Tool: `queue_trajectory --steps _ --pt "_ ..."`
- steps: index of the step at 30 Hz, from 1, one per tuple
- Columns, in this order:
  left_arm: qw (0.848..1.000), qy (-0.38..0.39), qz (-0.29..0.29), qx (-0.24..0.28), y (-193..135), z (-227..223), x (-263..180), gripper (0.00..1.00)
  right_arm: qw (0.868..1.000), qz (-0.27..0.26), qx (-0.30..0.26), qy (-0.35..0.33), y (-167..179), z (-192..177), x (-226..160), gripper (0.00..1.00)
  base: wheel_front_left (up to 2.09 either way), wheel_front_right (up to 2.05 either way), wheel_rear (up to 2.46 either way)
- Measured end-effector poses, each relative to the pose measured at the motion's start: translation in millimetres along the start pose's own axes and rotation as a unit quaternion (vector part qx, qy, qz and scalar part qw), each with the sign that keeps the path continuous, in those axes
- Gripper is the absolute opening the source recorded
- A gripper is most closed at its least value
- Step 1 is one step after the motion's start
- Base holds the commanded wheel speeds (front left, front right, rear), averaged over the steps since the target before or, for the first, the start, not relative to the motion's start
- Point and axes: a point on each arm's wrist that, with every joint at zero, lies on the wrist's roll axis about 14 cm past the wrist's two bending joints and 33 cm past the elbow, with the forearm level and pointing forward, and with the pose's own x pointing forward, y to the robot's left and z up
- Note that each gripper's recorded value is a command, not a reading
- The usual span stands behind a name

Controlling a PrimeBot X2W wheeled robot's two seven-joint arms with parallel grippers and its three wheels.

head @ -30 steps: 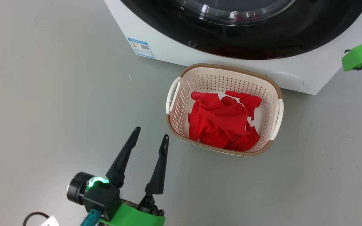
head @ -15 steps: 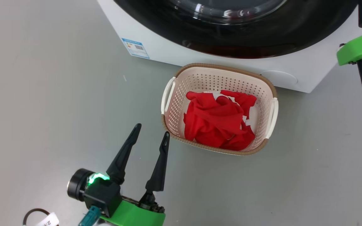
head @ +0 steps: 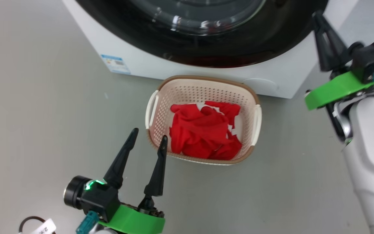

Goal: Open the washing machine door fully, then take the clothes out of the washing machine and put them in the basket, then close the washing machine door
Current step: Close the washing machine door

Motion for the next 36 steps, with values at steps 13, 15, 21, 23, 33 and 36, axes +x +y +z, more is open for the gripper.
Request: queue_trajectory --steps 13,15,21,23,33,36 --pt "1.000 -0.012 -0.019 -0.016 -17 8 -1 1.00 0.999 -0.039 0.008 0.032 -6 -6 -78 1.00 0.00 0.00 0.00" --pt "1.000 -0.013 -0.018 -0.020 -17 9 -4 1.00 0.998 -0.046 0.009 0.033 -7 -4 -90 1.00 0.00 0.00 0.00" --pt "0.999 -0.023 -0.018 -0.025 -21 17 -10 1.00 0.997 -0.075 0.006 0.021 -14 12 -123 1.00 0.00 0.00 0.00" --pt "0.999 -0.025 -0.018 -0.027 -21 19 -14 1.00 0.996 -0.083 0.004 0.017 -16 17 -135 1.00 0.00 0.00 0.00" --pt "0.998 -0.044 -0.017 -0.031 -22 33 -21 1.00 0.992 -0.128 -0.004 -0.003 -28 37 -179 1.00 0.00 0.00 0.00" --pt "0.998 -0.047 -0.013 -0.031 -21 35 -24 1.00 0.990 -0.142 -0.008 -0.006 -33 41 -193 1.00 0.00 0.00 0.00"
